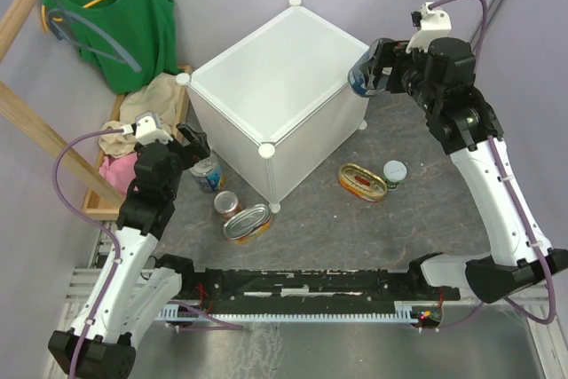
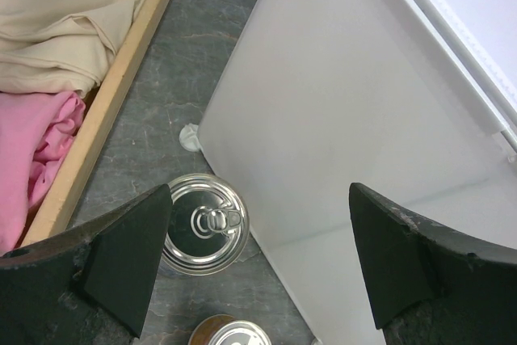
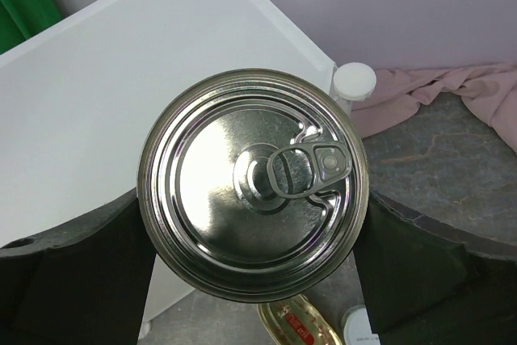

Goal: Place and organize the canned foods onto the counter

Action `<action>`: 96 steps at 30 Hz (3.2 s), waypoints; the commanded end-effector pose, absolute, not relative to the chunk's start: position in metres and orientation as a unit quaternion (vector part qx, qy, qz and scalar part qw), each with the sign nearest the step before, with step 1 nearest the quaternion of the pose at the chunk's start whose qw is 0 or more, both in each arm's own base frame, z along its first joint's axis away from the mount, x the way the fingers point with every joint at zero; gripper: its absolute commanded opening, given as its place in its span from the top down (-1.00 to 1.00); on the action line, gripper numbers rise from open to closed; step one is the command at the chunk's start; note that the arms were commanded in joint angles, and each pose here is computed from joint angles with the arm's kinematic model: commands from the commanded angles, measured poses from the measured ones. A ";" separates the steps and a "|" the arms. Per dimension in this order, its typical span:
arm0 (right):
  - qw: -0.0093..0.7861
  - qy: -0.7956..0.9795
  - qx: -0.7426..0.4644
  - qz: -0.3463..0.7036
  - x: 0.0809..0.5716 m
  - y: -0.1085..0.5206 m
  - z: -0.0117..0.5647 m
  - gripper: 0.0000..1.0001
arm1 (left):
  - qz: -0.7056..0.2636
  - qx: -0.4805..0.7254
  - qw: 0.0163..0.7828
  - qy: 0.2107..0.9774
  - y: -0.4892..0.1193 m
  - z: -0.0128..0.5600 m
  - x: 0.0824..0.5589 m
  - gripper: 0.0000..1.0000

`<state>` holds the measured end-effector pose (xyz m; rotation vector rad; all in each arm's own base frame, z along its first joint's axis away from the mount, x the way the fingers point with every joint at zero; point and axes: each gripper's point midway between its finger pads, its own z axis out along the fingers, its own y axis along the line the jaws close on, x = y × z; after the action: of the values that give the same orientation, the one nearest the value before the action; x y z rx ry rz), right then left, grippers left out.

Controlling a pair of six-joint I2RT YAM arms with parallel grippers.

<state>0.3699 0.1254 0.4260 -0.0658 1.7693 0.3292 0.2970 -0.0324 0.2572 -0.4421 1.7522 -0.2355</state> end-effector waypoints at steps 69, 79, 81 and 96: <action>0.764 0.618 -0.106 0.153 0.491 0.211 0.533 0.83 | -0.135 -0.208 0.622 0.743 -0.041 0.254 0.313 -0.93; 0.760 0.622 -0.109 0.154 0.499 0.216 0.523 0.83 | -0.135 -0.207 0.620 0.744 -0.042 0.251 0.316 -0.93; 0.760 0.622 -0.109 0.154 0.501 0.217 0.522 0.83 | -0.135 -0.207 0.619 0.746 -0.042 0.249 0.317 -0.93; 0.755 0.627 -0.112 0.154 0.511 0.223 0.511 0.81 | -0.135 -0.205 0.616 0.749 -0.044 0.246 0.320 -0.93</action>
<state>0.5188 0.2234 0.4108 -0.2998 1.6659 0.2935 0.3138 -0.0422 0.2327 -0.4513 1.7819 -0.2721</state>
